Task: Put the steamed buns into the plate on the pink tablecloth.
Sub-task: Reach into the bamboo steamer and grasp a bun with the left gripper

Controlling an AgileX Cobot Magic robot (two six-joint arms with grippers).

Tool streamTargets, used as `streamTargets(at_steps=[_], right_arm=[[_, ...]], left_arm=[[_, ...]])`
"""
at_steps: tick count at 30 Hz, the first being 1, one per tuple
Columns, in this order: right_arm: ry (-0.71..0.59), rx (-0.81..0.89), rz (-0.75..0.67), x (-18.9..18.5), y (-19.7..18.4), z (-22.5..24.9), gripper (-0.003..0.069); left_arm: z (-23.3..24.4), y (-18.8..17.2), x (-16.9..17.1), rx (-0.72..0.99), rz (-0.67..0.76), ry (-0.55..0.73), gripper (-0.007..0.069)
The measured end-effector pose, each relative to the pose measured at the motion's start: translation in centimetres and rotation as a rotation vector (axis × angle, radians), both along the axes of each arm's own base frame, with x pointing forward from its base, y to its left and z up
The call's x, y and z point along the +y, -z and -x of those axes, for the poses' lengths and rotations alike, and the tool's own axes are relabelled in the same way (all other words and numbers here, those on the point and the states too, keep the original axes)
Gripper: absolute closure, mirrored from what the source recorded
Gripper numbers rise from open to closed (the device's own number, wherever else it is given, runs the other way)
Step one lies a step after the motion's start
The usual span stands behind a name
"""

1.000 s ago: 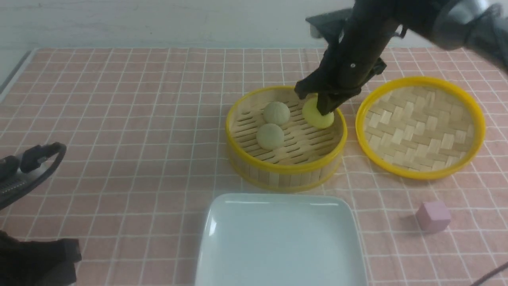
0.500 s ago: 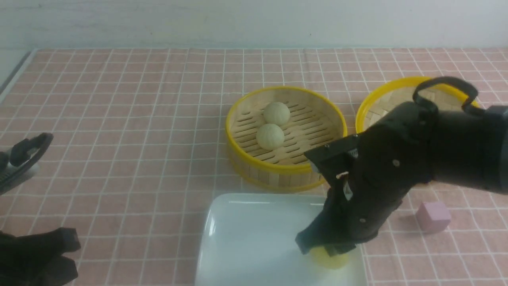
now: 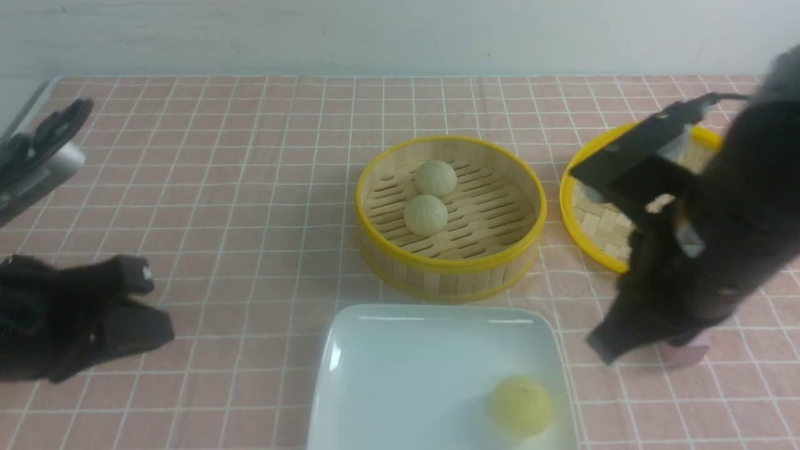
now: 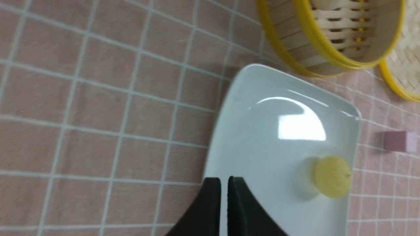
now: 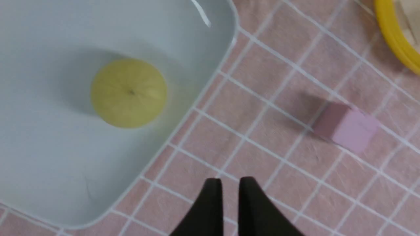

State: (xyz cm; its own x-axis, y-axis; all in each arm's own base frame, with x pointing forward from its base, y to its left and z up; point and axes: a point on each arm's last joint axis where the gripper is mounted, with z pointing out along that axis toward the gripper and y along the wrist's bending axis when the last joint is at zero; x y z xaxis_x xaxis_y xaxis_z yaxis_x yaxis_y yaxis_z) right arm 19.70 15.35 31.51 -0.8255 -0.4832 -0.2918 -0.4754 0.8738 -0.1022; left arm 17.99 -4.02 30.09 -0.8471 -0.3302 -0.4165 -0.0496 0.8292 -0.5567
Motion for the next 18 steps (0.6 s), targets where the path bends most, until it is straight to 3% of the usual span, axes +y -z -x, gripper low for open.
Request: streamTargets(at_steps=[1, 8, 13, 14, 18], right_arm=[[0.021, -0.015, -0.015, -1.1, -0.4, 1.2, 0.0665], [0.035, -0.133, -0.102, -5.4, 0.9, 5.9, 0.0671], [0.067, -0.138, -0.124, -6.2, 1.9, 6.8, 0.0670], [0.084, -0.138, -0.129, -6.2, 1.9, 6.8, 0.0668], [0.112, -0.145, -0.138, -6.3, 1.9, 6.7, 0.0666]], left_arm=[[-0.9, -0.3, -0.2, 0.010, 0.010, 0.034, 0.0578], [-8.3, -1.4, -3.4, 0.093, 0.033, 0.200, 0.0576], [-13.1, -0.3, -8.8, 0.121, -0.060, 0.273, 0.0470], [-14.7, 0.7, -11.0, 0.127, -0.111, 0.299, 0.0405], [-18.1, 1.9, -15.4, 0.089, -0.216, 0.347, 0.0286]])
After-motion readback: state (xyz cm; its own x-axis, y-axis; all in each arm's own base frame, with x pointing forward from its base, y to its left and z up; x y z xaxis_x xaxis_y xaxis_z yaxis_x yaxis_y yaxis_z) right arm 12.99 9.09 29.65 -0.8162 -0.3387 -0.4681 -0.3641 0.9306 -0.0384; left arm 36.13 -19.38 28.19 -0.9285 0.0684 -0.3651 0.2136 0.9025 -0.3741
